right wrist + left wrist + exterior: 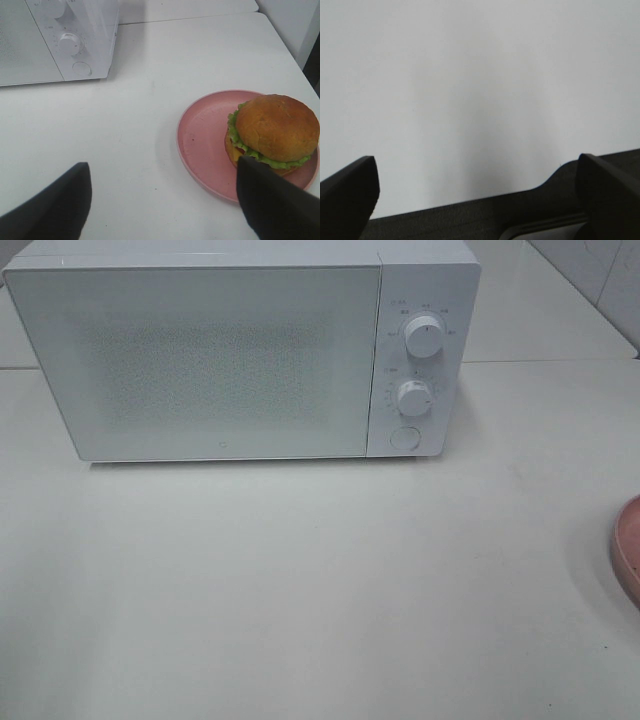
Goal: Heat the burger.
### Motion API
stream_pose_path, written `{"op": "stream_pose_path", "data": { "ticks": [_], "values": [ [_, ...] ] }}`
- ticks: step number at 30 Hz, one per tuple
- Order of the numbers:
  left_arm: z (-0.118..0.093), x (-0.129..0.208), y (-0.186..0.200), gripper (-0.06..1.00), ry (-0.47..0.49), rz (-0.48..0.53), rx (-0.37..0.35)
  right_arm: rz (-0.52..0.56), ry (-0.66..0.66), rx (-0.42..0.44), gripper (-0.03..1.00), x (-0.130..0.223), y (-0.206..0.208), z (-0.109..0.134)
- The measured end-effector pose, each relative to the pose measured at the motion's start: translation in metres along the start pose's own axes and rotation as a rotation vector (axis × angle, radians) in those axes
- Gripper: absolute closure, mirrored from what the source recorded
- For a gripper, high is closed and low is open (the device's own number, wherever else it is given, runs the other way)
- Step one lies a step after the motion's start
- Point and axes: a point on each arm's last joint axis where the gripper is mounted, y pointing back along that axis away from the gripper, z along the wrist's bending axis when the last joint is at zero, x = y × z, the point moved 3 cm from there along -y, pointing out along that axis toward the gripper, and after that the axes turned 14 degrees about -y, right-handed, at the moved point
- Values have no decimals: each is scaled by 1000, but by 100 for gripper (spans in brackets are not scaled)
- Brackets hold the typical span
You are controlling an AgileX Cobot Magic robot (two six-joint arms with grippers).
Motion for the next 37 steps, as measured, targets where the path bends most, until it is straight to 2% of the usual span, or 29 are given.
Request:
{"op": "stream_pose_path", "data": {
  "ticks": [3, 4, 6, 8, 11, 12, 13, 14, 16, 17, 18, 21, 37],
  "values": [
    [0, 2, 7, -4, 0, -48, -13, 0, 0, 0, 20, 0, 0, 0],
    [-1, 5, 14, -4, 0, -100, -28, 0, 0, 0, 20, 0, 0, 0],
    [-2, 6, 17, -4, 0, -123, -34, 0, 0, 0, 20, 0, 0, 0],
    [-3, 11, 27, -4, 7, -199, -54, 0, 0, 0, 20, 0, 0, 0],
    [-3, 14, 33, -4, 24, -238, -83, 0, 0, 0, 20, 0, 0, 0],
    [-3, 16, 36, -4, 39, -257, -105, 0, 0, 0, 20, 0, 0, 0],
    [-2, 21, 42, -4, 75, -290, -157, 0, 0, 0, 20, 0, 0, 0],
    [-2, 21, 42, -4, 75, -290, -157, 0, 0, 0, 20, 0, 0, 0],
    [-3, 28, 51, -4, 110, -351, -224, 0, 0, 0, 20, 0, 0, 0],
    [-3, 28, 51, -4, 110, -351, -224, 0, 0, 0, 20, 0, 0, 0],
    [-5, 32, 56, -4, 125, -386, -259, 0, 0, 0, 20, 0, 0, 0],
    [-5, 34, 58, -4, 144, -394, -289, 0, 0, 0, 20, 0, 0, 0],
    [-5, 34, 56, -4, 147, -389, -289, 0, -1, 0, 21, 0, 0, 0]
  ]
}}
